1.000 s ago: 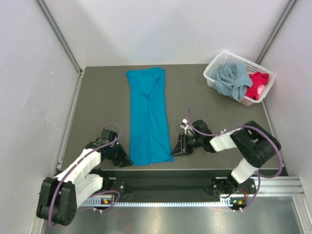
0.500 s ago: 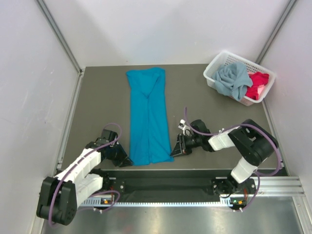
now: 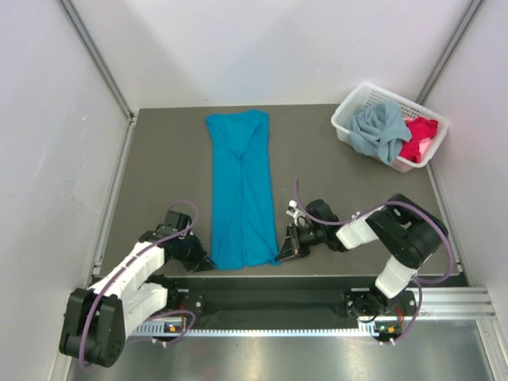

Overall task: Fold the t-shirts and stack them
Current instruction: Fold the tshirt

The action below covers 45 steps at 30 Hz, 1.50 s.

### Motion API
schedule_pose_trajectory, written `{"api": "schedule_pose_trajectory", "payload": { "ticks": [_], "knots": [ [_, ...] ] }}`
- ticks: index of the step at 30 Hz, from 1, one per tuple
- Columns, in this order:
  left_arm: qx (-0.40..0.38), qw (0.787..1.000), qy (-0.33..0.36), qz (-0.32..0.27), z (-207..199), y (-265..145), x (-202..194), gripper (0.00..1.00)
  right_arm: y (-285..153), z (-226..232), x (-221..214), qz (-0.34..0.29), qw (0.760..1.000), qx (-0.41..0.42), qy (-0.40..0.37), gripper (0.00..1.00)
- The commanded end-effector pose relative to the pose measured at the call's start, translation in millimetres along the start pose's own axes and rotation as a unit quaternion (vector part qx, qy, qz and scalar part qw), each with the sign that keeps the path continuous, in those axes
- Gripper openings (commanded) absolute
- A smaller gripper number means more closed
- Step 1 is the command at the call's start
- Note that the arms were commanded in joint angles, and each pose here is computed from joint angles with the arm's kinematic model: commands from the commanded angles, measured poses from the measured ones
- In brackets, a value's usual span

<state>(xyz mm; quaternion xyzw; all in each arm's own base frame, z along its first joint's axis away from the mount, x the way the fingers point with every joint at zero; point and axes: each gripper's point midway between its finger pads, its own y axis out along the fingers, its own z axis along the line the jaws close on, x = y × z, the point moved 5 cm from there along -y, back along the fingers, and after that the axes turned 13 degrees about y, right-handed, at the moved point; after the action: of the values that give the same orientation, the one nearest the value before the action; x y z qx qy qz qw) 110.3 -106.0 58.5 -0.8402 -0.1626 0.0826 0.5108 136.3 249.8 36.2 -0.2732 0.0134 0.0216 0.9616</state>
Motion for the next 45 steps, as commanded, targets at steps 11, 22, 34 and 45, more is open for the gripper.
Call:
{"api": "schedule_pose_trajectory", "payload": {
  "ticks": [11,22,34,45],
  "knots": [
    [0.009,0.999,0.034,-0.038,-8.1,-28.4,4.7,0.0,-31.4,6.7,-5.1,-0.052,0.994,-0.081,-0.044,0.0],
    [-0.09,0.992,0.03,-0.088,-62.3,-52.2,38.4,0.0,-33.4,54.4,32.7,-0.072,0.993,-0.063,-0.069,0.0],
    [-0.042,0.988,0.071,-0.127,-118.6,-60.8,181.0,0.0,-38.5,101.5,168.8,-0.098,0.992,-0.059,-0.059,0.0],
    [-0.059,0.991,0.056,-0.105,-120.4,-28.2,289.4,0.0,-22.9,101.9,261.9,-0.104,0.993,-0.044,-0.043,0.0]
  ]
}}
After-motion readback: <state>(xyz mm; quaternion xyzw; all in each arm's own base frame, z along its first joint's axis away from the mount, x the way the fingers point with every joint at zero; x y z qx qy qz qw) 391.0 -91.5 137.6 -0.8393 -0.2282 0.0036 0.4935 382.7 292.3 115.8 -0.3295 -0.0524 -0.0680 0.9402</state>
